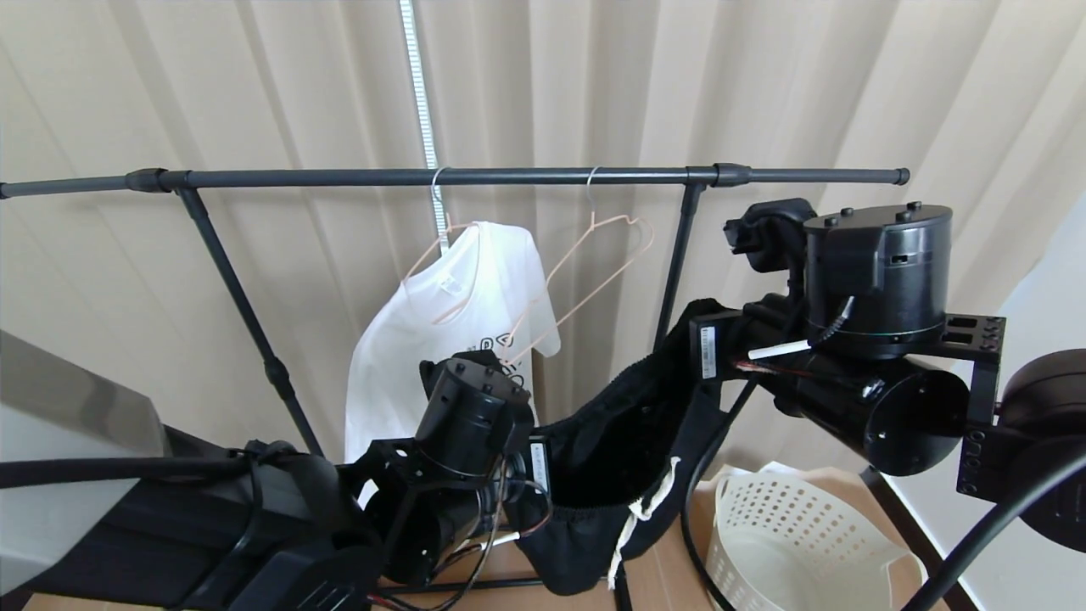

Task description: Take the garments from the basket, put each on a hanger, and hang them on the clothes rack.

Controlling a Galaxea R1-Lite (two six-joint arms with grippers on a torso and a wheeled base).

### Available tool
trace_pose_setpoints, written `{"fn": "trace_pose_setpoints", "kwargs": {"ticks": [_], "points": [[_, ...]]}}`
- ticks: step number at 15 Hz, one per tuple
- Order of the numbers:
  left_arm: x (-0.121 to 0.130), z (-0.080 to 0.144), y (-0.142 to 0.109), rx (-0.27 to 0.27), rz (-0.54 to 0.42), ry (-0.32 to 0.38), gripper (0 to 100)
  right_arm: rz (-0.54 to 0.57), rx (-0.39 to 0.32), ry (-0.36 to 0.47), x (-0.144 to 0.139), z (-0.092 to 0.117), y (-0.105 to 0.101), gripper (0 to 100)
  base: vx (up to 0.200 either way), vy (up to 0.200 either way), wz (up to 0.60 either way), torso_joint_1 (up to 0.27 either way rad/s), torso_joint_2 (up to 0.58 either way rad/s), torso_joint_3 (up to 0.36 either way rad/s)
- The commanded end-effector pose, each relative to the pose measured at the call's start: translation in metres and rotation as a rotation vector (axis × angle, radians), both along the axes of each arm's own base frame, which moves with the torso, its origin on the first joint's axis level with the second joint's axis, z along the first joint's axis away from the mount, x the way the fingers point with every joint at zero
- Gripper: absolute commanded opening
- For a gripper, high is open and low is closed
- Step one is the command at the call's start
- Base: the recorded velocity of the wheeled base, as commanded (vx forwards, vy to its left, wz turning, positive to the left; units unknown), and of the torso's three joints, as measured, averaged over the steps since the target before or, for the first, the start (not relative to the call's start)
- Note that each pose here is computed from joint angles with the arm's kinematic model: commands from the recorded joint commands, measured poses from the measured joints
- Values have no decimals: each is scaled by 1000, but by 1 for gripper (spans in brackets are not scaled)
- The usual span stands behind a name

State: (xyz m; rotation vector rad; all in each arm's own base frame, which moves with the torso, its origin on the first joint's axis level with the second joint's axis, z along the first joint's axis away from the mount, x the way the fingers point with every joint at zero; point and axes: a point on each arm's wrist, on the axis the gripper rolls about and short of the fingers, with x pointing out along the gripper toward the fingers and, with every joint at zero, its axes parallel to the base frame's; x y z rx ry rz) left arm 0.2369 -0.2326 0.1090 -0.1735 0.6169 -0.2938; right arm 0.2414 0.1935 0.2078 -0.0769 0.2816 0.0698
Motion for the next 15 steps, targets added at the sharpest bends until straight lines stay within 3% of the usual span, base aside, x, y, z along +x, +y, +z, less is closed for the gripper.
{"fn": "trace_pose_setpoints", "kwargs": {"ticks": [1, 4, 7, 9, 11, 15], "points": [[-1, 21, 10, -12, -2, -57, 0, 7, -69, 22, -3, -9, -3, 0, 0, 0, 0, 0, 0, 0], [1, 40, 21, 12, -18, -129, 0, 25, -198, 60, -9, -21, -6, 0, 0, 0, 0, 0, 0, 0], [7, 53, 28, 80, -35, -186, 0, 96, -377, 135, -21, -25, -12, 0, 0, 0, 0, 0, 0, 0], [14, 58, 32, 102, -25, -210, 0, 192, -446, 160, -16, -23, -22, 0, 0, 0, 0, 0, 0, 0], [17, 65, 34, 109, -20, -218, 0, 246, -407, 162, -21, -21, -25, 0, 0, 0, 0, 0, 0, 0], [17, 79, 46, 92, 3, -247, 0, 156, -324, 109, -15, 0, -44, 0, 0, 0, 0, 0, 0, 0]]}}
